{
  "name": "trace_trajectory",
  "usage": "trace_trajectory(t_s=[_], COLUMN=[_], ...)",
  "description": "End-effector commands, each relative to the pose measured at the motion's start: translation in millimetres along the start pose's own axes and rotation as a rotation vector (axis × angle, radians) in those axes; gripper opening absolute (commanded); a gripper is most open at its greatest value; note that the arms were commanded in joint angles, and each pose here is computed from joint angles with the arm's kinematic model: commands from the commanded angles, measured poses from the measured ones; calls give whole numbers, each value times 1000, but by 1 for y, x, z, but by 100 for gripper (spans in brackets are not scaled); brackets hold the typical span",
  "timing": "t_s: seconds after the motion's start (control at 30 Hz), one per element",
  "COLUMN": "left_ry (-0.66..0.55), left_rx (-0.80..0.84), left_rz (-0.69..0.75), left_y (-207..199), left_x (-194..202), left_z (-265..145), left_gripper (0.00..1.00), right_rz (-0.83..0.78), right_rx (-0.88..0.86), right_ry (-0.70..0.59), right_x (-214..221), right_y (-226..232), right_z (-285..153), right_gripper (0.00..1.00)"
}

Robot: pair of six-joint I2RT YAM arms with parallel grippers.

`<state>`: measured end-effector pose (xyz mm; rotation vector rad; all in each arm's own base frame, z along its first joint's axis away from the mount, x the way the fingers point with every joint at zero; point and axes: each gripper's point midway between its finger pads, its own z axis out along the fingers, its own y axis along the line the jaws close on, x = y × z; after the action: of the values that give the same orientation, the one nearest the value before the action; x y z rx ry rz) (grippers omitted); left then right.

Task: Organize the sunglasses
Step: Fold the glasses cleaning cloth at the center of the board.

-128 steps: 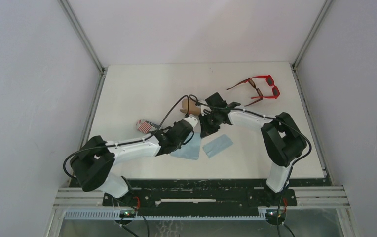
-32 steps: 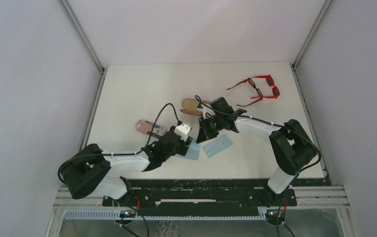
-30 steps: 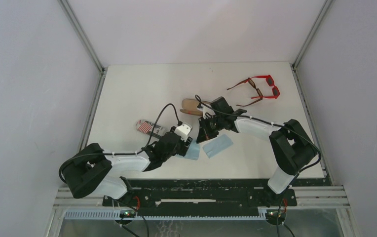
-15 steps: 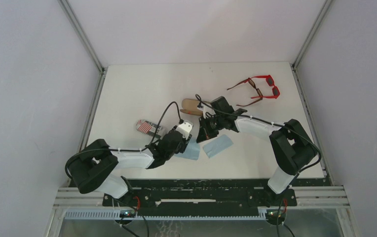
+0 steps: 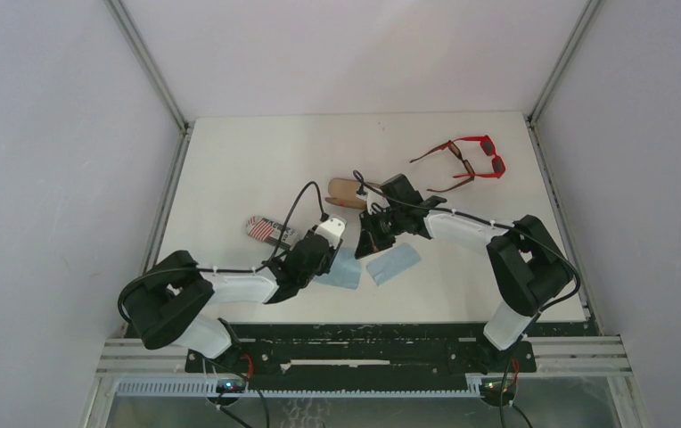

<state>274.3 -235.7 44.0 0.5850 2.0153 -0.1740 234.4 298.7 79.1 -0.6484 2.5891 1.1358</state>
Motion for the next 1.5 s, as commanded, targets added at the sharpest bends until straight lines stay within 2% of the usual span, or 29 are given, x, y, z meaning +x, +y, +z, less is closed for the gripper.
trace_trajectory(t_s=[0.0,0.6,1.13,1.27,1.4,1.47], left_ry=[-24,9,62,60,53,51], left_rx=[-39,-63,-77,-76,-64,-58], left_rz=[-23,-17,-15,-15,-19,-20], left_y=[8,16,20,20,18,17], left_x=[-8,6,24,23,21,20], left_z=[2,2,7,7,6,6], left_gripper=[39,28,26,21,10,8], right_rz=[-33,-38,-39,-40,-41,-40], right_rx=[-29,-35,-37,-38,-39,-34], right_ry=[-45,-45,-40,-41,-42,-42], right_x=[-18,-18,-17,-17,-18,-18], right_y=[11,13,12,13,13,12], right_z=[-8,-9,-9,-9,-9,-9], right_gripper=[0,0,0,0,0,0])
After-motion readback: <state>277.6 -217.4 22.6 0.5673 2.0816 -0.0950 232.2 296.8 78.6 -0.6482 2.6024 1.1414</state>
